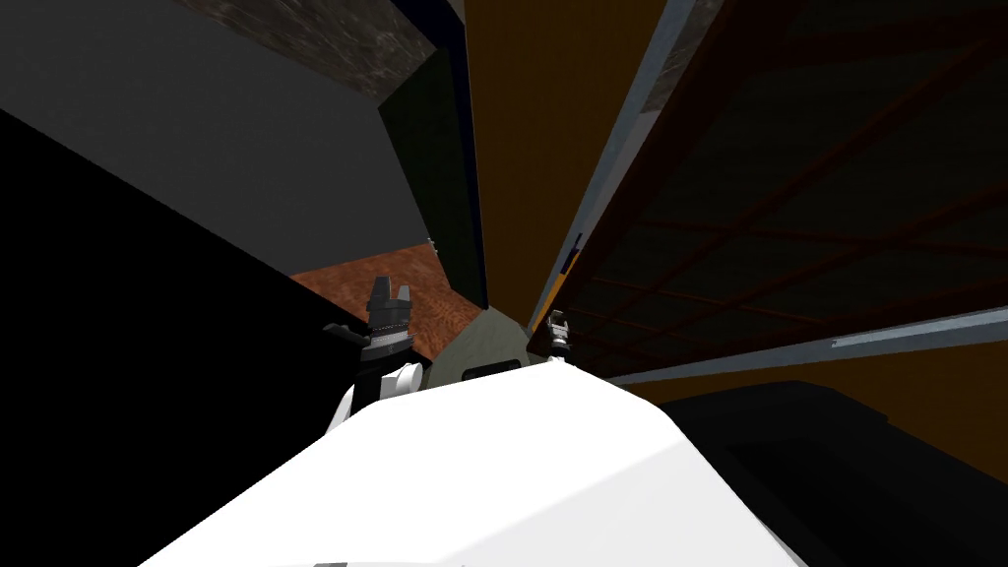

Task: Pull the door open

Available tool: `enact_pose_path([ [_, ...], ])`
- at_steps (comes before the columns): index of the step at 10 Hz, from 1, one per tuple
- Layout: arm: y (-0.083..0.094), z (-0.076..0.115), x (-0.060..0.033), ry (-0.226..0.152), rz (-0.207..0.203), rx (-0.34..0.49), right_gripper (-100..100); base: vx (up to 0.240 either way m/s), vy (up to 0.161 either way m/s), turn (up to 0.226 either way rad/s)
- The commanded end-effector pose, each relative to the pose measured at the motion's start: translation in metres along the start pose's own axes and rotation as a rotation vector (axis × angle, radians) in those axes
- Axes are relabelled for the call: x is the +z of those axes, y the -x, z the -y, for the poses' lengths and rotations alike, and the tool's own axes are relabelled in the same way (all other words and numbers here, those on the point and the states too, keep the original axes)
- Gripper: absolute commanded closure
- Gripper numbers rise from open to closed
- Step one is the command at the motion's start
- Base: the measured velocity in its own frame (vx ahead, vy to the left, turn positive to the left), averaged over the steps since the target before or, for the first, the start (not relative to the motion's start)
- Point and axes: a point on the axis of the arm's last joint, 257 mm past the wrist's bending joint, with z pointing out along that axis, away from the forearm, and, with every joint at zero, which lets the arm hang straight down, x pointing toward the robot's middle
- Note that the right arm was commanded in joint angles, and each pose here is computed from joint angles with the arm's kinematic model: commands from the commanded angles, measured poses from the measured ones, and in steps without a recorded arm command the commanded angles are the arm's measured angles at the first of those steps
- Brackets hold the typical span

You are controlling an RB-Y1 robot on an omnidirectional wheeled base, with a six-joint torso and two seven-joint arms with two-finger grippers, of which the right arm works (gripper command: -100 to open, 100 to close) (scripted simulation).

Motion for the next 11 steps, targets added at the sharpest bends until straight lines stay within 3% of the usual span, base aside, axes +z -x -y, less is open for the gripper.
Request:
enact_pose_path([
  [1,-0.002,-0.018,-0.0031,0.011,-0.002,0.002,-100,0.198,-0.002,0.067],
  [2,-0.002,-0.009,-0.0027,0.007,-0.002,0.003,-100,0.085,-0.002,0.010],
  [3,-0.002,-0.009,-0.0027,0.007,-0.002,0.003,100,-0.014,-0.001,-0.009],
  [8,-0.002,-0.009,-0.0027,0.007,-0.002,0.003,100,-0.016,-0.001,0.001],
  [11,-0.002,0.002,-0.0070,-0.052,-0.002,0.005,100,-0.201,-0.009,0.092],
])
